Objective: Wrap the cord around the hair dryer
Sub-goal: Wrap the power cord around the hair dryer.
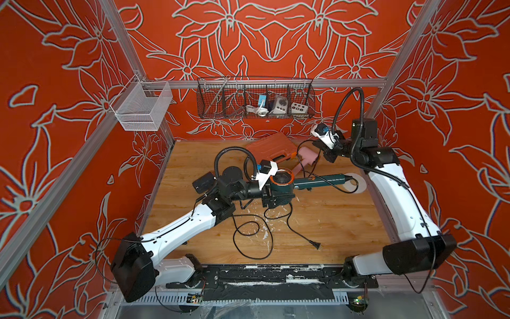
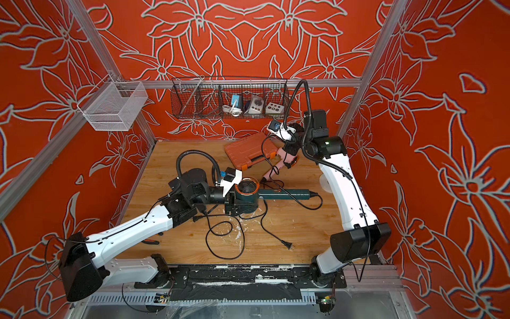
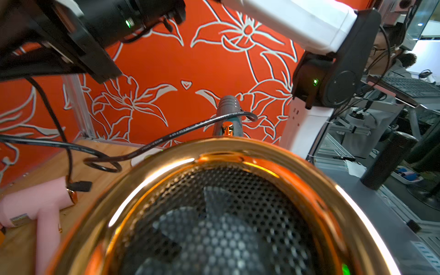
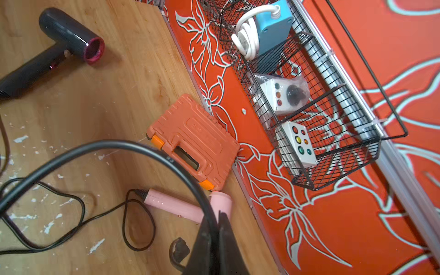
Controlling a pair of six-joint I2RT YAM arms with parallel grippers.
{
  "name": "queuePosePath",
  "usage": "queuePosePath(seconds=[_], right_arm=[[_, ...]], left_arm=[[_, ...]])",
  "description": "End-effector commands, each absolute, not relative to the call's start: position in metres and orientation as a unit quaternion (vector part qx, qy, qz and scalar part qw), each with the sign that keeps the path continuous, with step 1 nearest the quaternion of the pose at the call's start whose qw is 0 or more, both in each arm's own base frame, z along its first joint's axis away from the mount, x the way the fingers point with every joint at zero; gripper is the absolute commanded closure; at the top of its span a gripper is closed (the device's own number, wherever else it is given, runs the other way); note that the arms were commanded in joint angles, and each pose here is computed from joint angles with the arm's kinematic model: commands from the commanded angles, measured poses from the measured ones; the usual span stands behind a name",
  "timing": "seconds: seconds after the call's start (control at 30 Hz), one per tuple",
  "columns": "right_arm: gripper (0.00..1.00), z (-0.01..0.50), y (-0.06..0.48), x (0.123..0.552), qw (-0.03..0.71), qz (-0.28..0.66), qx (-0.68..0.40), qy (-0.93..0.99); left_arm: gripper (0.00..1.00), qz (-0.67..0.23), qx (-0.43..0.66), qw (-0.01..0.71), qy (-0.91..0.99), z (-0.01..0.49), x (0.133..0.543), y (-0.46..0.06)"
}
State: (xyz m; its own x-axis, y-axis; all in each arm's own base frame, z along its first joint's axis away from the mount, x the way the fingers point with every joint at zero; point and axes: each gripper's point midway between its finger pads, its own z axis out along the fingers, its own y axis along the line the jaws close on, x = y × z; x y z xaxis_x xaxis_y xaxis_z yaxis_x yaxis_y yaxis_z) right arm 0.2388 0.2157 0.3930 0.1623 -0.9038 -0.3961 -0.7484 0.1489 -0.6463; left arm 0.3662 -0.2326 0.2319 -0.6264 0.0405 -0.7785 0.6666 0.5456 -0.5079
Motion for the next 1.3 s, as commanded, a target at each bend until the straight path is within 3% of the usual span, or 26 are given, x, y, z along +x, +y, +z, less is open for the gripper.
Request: queuePosePath(seconds=[0.0,0.27,0.47,0.67,0.83,1.03,1.27], right_arm=[[1.00,0.411,0.207,0.237,0.414,-0.143,-0.671,0.598],[1.00,0.449,0.232,0.263,0.492,-0.187,-0.667,0.527],[1.00,0.459,0.224,0.295,0.499,-0.202,-0.659,0.525],[1.00,0.477,0.206,0.313,0.525,-0.174,-0.638,0.536],[1.00,0.499,0.214,0.296,0.556,-0.122,-0.637,0.520],[1.00,0.472,0.213,0.330,0.537,-0.151,-0.636,0.534],[1.00,0.434,0.210,0.364,0.540,-0.068,-0.615,0.571]], left_arm=[[1.00,-0.452,0.269,0.411,0.745,0.259,0.367,-0.248],[1.00,-0.515,0.359,0.344,0.699,0.252,0.302,-0.310],[1.00,-0.533,0.394,0.327,0.673,0.250,0.264,-0.327],[1.00,-0.519,0.420,0.301,0.681,0.231,0.242,-0.335],[1.00,-0.507,0.417,0.297,0.693,0.219,0.246,-0.341],[1.00,-0.533,0.436,0.311,0.655,0.246,0.232,-0.351],[1.00,-0.549,0.476,0.351,0.591,0.284,0.198,-0.363]])
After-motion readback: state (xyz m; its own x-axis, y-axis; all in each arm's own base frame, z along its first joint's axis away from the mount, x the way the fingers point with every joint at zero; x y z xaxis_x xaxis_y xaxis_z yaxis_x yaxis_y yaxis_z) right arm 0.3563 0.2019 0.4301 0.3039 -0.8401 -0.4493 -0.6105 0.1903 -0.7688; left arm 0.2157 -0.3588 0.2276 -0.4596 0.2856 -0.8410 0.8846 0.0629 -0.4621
